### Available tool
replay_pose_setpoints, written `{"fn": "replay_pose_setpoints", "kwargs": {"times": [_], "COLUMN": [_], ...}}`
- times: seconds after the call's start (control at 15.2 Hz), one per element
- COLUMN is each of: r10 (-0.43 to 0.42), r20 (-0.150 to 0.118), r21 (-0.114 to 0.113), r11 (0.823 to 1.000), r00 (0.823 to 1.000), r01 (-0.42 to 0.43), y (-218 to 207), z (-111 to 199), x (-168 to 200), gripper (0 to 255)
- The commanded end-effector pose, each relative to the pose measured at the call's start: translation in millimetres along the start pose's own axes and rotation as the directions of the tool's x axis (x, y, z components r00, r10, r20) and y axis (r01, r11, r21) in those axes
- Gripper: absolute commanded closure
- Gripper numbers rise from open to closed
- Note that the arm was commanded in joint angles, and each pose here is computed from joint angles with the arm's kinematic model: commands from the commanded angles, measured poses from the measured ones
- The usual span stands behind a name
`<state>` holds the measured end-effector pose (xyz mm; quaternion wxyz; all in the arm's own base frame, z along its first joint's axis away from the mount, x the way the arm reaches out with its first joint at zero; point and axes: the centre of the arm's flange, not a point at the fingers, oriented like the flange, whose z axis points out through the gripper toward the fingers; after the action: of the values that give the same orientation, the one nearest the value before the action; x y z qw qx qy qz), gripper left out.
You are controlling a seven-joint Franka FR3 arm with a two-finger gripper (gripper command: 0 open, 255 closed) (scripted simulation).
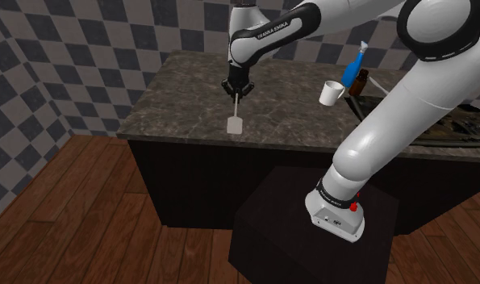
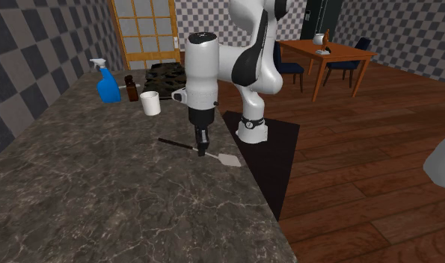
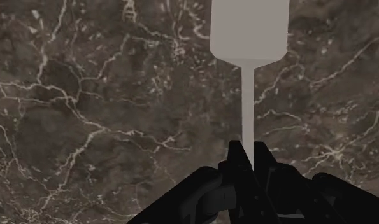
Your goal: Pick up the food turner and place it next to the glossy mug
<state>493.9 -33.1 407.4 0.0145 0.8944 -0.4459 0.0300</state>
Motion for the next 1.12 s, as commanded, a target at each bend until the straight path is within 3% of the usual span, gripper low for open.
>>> {"fn": "replay_pose_setpoints", "kwargs": {"times": [0.0,1.06], "r10": [0.0,0.0], "r20": [0.0,0.0], "r21": [0.0,0.0], "r11": [1.0,1.0], "r00": [1.0,1.0], "r01": [0.0,0.0], "y": [-0.2,-0.3], "z": [-10.4,-94.7], "x": [-1.5,4.1], "gripper": [255,255]}}
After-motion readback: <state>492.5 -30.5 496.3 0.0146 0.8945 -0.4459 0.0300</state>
